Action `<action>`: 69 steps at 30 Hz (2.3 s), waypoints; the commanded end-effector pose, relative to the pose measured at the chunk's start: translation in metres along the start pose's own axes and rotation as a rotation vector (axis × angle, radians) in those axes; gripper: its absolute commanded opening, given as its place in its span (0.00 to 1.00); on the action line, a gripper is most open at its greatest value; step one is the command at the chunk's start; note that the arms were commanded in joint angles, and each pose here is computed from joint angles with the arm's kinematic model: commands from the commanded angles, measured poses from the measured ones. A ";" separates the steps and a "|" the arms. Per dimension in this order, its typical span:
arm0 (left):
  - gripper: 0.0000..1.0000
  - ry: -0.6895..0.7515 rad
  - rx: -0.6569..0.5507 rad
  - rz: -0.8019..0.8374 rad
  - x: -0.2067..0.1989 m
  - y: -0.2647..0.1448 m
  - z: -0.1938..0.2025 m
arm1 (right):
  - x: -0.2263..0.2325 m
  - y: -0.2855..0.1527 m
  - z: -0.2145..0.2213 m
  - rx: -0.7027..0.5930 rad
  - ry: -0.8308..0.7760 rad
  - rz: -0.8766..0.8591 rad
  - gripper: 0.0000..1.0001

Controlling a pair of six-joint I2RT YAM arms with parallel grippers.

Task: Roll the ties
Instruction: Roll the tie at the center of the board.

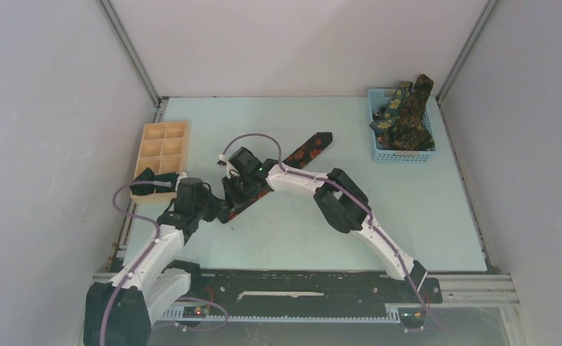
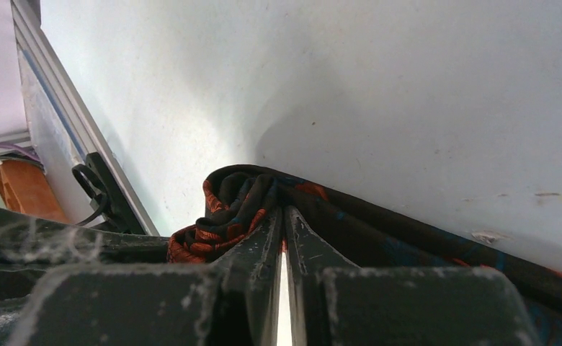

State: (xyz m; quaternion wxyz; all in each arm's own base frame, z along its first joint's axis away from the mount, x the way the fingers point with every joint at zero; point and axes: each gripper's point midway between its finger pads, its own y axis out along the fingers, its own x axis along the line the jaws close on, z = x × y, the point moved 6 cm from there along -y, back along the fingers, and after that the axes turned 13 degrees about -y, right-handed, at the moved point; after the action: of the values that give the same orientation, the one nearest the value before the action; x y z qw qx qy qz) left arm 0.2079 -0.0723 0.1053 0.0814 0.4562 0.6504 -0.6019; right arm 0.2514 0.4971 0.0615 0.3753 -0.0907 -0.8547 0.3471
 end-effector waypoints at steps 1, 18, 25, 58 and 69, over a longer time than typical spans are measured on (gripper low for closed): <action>0.00 0.018 0.050 0.039 -0.005 0.002 0.005 | 0.018 -0.030 -0.021 -0.060 -0.073 0.033 0.10; 0.00 0.027 0.016 0.056 -0.010 -0.010 0.000 | 0.037 -0.019 -0.015 -0.046 -0.075 -0.041 0.08; 0.00 0.049 -0.006 0.030 -0.006 -0.015 -0.002 | 0.050 -0.011 -0.012 -0.039 -0.061 -0.121 0.07; 0.02 0.062 0.049 -0.038 0.000 0.014 0.002 | -0.007 -0.087 -0.035 -0.131 -0.047 0.161 0.11; 0.42 0.045 0.063 0.009 -0.006 0.018 0.006 | -0.005 -0.082 -0.034 -0.132 -0.038 0.114 0.13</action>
State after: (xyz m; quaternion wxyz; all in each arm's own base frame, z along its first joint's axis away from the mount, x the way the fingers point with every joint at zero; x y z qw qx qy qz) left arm 0.2154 -0.0797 0.0871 0.0421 0.4581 0.6388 -0.6167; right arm 0.2871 0.4448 0.0999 0.3484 -0.1721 -0.8530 0.3485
